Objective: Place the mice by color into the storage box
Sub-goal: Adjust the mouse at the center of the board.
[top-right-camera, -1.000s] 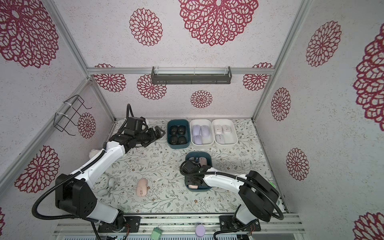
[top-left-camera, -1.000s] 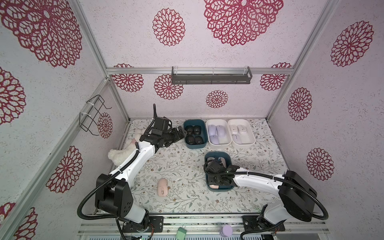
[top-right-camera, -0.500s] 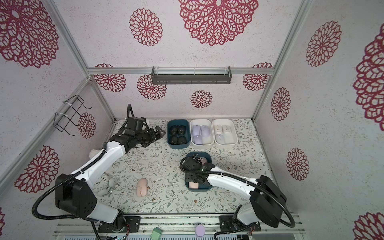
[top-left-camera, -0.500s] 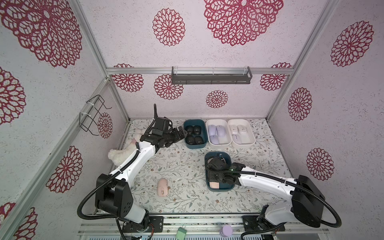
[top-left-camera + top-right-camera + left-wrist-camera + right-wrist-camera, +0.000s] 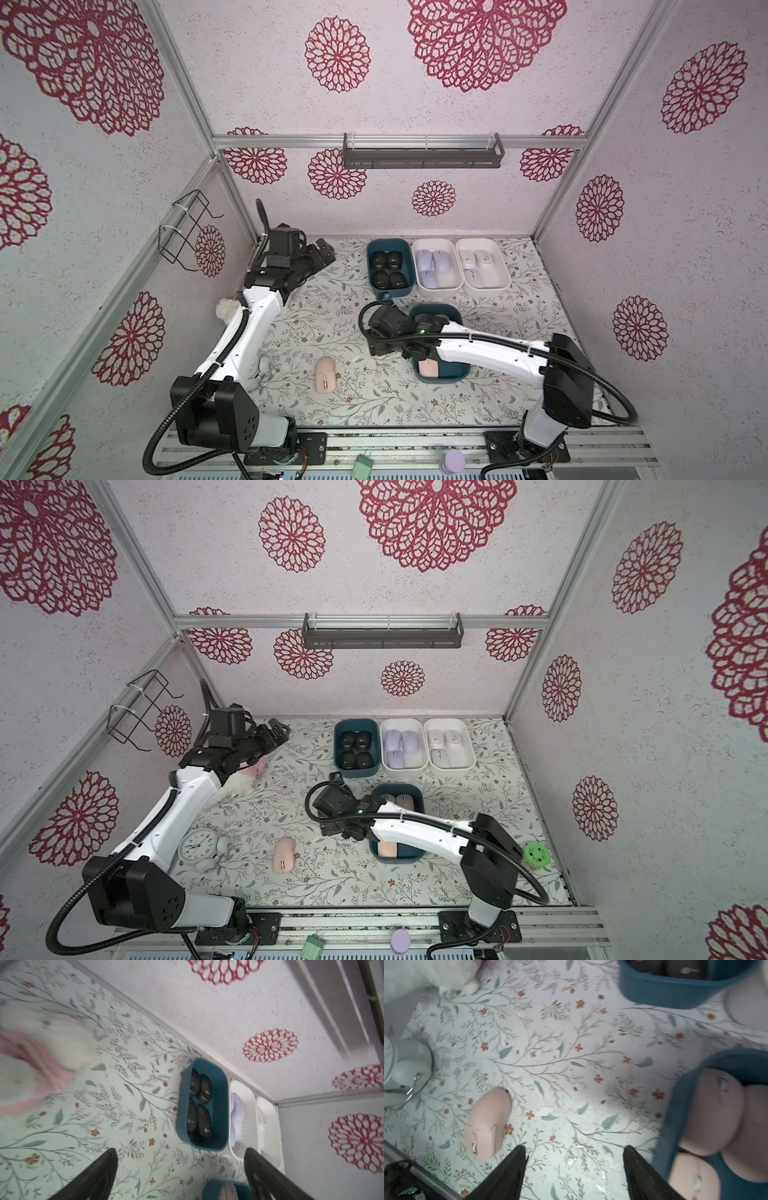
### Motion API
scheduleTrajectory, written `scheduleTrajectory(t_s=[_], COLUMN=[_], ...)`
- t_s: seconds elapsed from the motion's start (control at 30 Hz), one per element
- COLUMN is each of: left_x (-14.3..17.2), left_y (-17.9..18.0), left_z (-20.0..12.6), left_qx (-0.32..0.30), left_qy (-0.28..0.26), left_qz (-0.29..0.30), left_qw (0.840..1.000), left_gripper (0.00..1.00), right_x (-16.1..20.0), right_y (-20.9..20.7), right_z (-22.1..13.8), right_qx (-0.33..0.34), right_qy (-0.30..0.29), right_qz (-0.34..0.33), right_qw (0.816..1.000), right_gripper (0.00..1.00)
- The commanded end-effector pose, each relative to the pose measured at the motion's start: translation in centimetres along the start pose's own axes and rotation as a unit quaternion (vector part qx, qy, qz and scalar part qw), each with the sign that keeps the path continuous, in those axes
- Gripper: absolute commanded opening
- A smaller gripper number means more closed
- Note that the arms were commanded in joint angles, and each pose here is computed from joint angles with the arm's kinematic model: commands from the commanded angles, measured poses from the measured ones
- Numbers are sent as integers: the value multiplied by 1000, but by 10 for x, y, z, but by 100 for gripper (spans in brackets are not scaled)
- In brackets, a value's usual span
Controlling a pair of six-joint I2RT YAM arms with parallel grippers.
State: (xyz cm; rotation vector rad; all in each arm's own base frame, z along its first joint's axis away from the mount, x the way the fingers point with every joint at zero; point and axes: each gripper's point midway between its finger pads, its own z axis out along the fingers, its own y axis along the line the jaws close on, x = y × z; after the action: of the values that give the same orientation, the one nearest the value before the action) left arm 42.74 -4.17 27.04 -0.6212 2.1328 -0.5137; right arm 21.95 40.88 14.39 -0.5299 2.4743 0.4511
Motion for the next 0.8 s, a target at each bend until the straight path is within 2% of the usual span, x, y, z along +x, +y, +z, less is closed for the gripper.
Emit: scheduleTrajectory(t_s=[0.0, 0.27, 0.47, 0.53, 0.67, 0.77], left_x=[-27, -39, -36, -35, -33, -30], left_y=[20, 43, 40, 39, 36, 33], left_z=[-12, -13, -7, -7, -5, -2], left_qx=[-18, -44, -33, -30, -20, -10], left_qy=[-45, -63, -50, -48, -43, -34], left_qz=[-23, -39, -43, -44, -50, -55], left_qw=[999, 996, 997, 997, 998, 998], left_gripper=[97, 97, 97, 97, 97, 97], right_x=[8, 28, 40, 43, 47, 42], right_y=[53, 117, 106, 101, 92, 80], right_z=[8, 54, 86, 90, 88, 79], right_qx=[-40, -59, 1, 16, 33, 40], right_qy=[9, 53, 76, 78, 87, 78], right_qz=[-77, -144, -147, -154, -164, -161], right_qw=[996, 986, 986, 985, 982, 983], right_gripper=[81, 88, 88, 85, 70, 70])
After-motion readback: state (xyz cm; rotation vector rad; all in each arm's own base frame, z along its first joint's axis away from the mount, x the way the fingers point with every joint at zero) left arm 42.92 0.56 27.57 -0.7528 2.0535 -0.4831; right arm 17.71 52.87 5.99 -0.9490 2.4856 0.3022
